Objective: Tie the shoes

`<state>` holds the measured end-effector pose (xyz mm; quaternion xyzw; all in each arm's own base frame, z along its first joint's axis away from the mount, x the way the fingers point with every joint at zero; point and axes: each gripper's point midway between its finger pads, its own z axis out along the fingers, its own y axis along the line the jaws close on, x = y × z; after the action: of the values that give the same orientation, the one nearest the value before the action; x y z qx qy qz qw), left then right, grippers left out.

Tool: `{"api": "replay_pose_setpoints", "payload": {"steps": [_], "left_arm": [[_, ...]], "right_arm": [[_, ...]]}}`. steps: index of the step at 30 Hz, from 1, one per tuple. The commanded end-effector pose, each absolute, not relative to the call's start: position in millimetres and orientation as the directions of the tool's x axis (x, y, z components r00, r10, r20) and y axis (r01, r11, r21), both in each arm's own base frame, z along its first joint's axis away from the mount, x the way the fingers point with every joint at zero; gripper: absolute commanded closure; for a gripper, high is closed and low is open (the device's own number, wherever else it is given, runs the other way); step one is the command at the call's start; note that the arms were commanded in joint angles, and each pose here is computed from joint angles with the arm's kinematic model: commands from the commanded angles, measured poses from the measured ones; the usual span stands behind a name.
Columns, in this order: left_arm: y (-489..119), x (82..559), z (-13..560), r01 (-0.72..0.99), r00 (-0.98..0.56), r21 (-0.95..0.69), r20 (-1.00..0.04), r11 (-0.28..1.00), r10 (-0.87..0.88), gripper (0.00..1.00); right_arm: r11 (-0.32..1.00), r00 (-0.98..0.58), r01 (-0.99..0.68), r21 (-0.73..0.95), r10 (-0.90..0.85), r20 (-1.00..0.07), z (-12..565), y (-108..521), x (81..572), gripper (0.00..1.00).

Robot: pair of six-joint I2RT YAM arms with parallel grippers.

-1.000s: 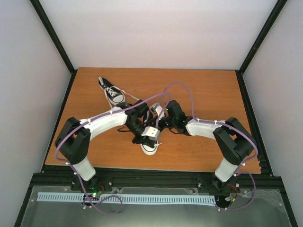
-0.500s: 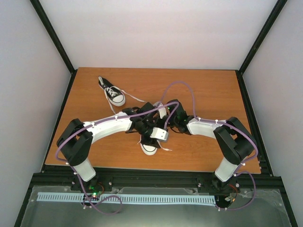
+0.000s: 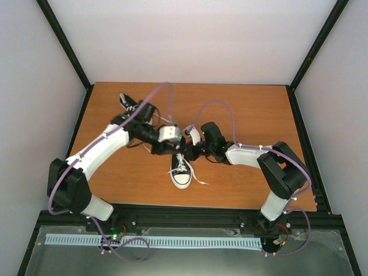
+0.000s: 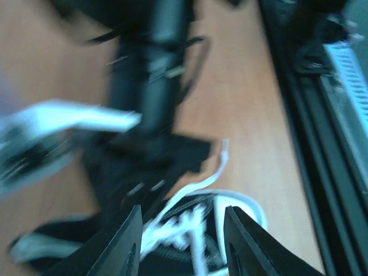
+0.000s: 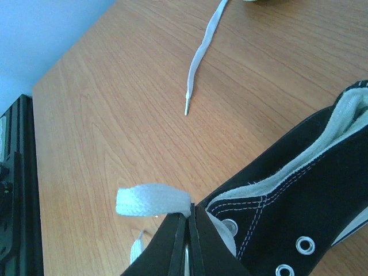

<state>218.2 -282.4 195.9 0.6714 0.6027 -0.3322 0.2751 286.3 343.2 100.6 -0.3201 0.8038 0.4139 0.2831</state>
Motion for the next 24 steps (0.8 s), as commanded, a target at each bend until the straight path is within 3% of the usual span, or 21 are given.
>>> {"api": "replay_pose_setpoints", "payload": {"steps": [1, 5, 12, 19, 24], "left_arm": [[-247, 257, 196, 0.982, -0.183, -0.173, -0.794, 0.074, 0.58, 0.56], [-230, 270, 159, 0.956, -0.294, -0.235, -0.759, 0.177, 0.58, 0.52], [-224, 288, 116, 0.939, -0.337, -0.216, -0.733, 0.268, 0.59, 0.46], [-229, 285, 115, 0.97, -0.225, -0.109, -0.748, 0.219, 0.624, 0.45], [-226, 297, 106, 0.986, 0.0, 0.114, -0.732, 0.123, 0.681, 0.45]], "right_arm": [[0.45, -0.637, -0.741, 0.498, -0.236, -0.734, 103, 352, 285, 0.97], [0.464, -0.615, -0.752, 0.468, -0.239, -0.752, 105, 359, 280, 0.97], [0.467, -0.615, -0.752, 0.466, -0.24, -0.751, 104, 363, 281, 0.96], [0.466, -0.61, -0.752, 0.466, -0.224, -0.76, 113, 364, 283, 0.95], [0.47, -0.614, -0.748, 0.468, -0.224, -0.757, 112, 362, 281, 0.95]]}}
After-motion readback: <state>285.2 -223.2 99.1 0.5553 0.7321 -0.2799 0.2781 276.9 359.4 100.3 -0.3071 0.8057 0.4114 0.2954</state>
